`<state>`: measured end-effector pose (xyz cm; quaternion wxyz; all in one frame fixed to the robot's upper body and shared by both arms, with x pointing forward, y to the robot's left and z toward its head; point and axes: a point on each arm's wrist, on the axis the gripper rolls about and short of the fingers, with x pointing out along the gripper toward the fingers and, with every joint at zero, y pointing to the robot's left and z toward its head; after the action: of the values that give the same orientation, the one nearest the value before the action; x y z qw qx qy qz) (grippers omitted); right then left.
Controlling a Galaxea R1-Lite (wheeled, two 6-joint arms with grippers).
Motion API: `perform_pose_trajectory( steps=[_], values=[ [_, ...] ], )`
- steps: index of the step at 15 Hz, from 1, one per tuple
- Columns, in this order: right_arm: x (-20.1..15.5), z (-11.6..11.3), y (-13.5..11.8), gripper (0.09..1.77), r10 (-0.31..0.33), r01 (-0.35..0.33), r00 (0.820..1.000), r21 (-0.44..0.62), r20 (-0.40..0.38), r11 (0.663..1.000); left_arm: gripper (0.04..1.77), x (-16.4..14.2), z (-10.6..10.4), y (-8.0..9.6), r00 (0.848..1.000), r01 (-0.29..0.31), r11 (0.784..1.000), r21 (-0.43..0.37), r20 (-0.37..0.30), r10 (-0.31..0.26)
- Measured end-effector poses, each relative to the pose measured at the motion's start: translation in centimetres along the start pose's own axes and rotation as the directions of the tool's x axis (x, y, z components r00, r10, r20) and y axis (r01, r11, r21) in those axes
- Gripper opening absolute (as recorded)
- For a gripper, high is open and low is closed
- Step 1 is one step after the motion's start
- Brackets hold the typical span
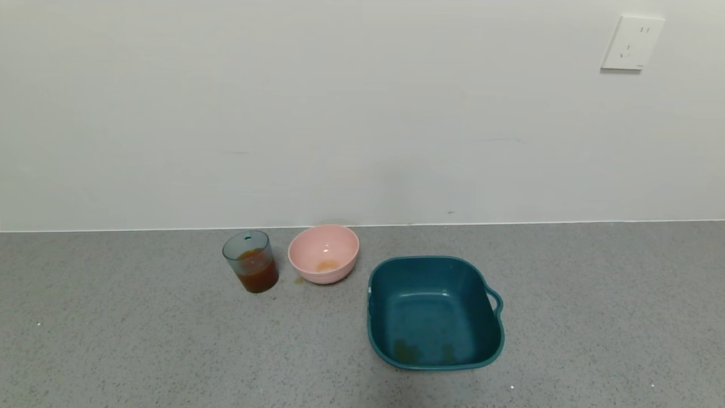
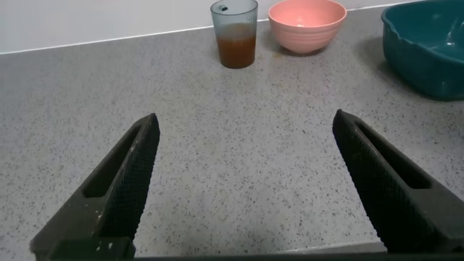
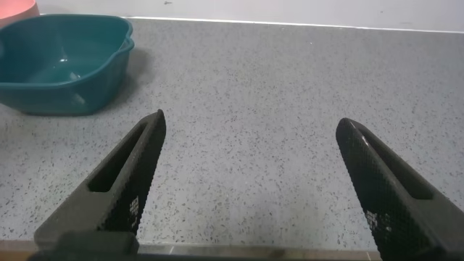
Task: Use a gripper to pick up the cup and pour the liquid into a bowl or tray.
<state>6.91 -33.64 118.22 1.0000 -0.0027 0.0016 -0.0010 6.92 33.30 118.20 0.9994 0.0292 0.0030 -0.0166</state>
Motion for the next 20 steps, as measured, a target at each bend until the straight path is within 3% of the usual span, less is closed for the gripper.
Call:
perform_pose_trajectory(
  steps=[5,11,16,20],
  values=[
    [0.0,0.0,0.0,1.71,0.000,0.000,1.000,0.000,0.000,1.000,1.72,-0.6,2.1,0.1,0.999,0.003,1.000,0.008,0.053,-0.004],
    [0.0,0.0,0.0,1.71,0.000,0.000,1.000,0.000,0.000,1.000,1.72,0.0,9.0,0.6,0.997,-0.006,1.000,0.012,0.077,0.005],
    [0.0,0.0,0.0,1.71,0.000,0.000,1.000,0.000,0.000,1.000,1.72,4.1,14.2,1.0,1.000,-0.009,1.000,0.011,-0.026,0.009],
    [0.0,0.0,0.0,1.71,0.000,0.000,1.000,0.000,0.000,1.000,1.72,8.8,15.3,1.1,0.986,0.007,1.000,0.006,-0.167,-0.006]
  ],
)
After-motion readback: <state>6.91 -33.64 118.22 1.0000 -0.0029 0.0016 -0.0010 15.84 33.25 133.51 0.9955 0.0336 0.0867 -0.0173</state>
